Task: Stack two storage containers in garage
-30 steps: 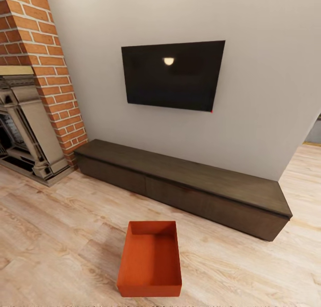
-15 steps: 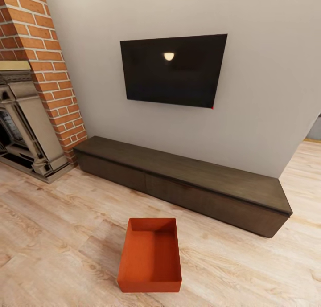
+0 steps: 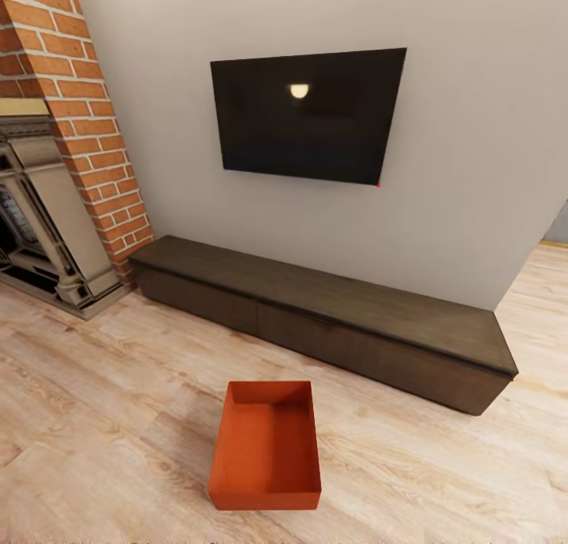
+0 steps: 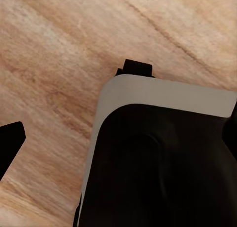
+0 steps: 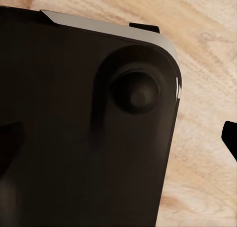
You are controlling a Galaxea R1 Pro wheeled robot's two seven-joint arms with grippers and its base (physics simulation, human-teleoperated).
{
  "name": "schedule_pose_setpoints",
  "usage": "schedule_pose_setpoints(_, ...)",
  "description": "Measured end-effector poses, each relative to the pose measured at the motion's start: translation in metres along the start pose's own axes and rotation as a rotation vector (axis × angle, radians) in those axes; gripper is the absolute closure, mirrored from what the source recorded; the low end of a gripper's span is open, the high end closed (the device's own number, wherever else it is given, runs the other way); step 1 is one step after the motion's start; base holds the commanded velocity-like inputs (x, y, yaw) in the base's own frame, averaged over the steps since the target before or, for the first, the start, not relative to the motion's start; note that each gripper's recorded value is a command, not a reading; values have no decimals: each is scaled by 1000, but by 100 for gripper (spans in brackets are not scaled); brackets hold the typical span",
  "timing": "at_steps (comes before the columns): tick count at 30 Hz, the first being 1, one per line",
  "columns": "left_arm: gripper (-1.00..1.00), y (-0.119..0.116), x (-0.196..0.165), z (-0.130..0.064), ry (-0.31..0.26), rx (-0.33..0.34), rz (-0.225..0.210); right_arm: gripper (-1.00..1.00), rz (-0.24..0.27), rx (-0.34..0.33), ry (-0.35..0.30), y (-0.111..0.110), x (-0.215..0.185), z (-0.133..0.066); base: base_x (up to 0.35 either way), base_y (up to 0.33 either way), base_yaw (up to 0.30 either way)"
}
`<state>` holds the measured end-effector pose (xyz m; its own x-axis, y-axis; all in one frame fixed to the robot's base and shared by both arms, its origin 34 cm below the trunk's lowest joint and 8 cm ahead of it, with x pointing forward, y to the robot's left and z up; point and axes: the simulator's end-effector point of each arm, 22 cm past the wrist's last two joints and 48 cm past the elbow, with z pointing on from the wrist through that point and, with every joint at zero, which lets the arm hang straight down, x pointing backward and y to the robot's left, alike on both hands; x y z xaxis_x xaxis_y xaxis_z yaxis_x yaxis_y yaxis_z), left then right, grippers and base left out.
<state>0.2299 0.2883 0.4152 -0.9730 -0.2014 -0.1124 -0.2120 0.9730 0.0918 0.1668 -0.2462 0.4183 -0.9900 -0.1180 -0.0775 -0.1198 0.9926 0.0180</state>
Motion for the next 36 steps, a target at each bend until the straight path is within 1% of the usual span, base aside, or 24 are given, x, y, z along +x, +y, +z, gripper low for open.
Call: schedule_pose_setpoints(36, -100, 4, 23, 3, 56, -12, 7, -100, 6, -6, 59, 3, 23, -1, 0, 0, 0)
